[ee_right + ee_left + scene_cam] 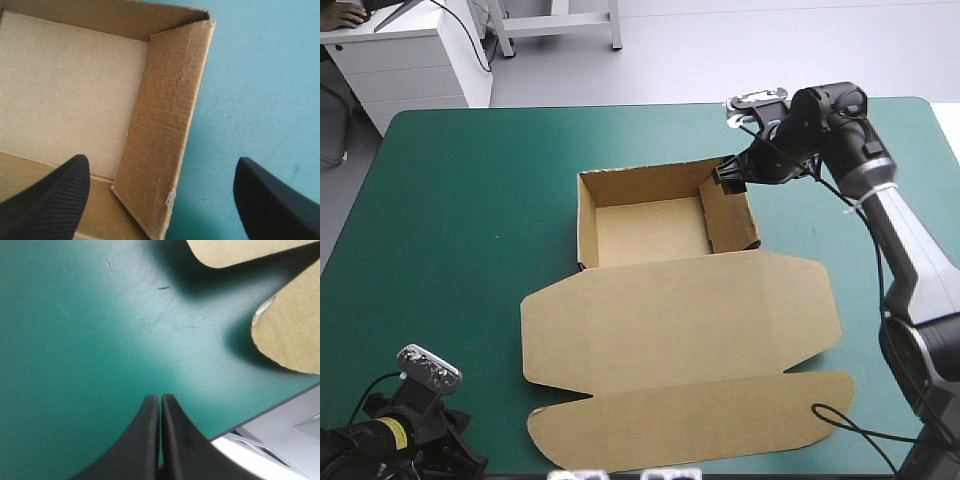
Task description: Fold the box
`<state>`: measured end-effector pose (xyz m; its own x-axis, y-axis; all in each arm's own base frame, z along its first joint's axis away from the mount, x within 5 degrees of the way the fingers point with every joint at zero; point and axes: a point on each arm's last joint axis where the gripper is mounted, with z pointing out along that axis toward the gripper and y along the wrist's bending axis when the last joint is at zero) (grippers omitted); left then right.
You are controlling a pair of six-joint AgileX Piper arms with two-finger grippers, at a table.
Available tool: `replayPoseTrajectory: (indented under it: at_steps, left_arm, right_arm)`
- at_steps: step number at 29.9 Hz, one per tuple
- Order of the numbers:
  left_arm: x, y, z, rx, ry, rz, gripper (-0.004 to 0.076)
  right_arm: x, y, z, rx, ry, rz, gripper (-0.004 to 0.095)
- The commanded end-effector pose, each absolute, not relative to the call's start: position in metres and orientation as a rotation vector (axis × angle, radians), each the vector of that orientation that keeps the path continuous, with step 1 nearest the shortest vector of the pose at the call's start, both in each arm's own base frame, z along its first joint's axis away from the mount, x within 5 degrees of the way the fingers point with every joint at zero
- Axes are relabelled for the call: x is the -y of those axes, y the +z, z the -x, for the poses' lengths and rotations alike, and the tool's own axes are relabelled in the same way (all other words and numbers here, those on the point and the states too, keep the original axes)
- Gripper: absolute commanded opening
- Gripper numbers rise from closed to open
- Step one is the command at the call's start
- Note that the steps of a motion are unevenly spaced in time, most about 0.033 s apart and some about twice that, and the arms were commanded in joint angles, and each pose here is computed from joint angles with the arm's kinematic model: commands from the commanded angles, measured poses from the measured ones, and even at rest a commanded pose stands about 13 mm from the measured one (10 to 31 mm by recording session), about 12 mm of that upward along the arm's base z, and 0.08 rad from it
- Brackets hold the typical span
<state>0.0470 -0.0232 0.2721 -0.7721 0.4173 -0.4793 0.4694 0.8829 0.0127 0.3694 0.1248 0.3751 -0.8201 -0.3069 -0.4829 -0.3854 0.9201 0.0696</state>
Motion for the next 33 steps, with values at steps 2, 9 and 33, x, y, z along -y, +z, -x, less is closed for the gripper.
replayPoseTrajectory:
  at_steps: [2,9,33]
  left_arm:
    - [0.024,0.277,-0.046,-2.587,-0.154,-0.646,-0.0008]
    - [0.024,0.277,-0.046,-2.585,-0.155,-0.645,-0.0008]
    - [0.025,0.279,-0.05,-2.534,-0.163,-0.632,-0.0008]
  right_arm:
    - [-0.127,0.366,-0.38,-2.616,0.226,0.5,0.0715]
    - [-0.132,0.329,-0.401,-2.693,0.198,0.491,0.0715]
    - [-0.137,0.3,-0.422,-2.697,0.154,0.572,-0.0019]
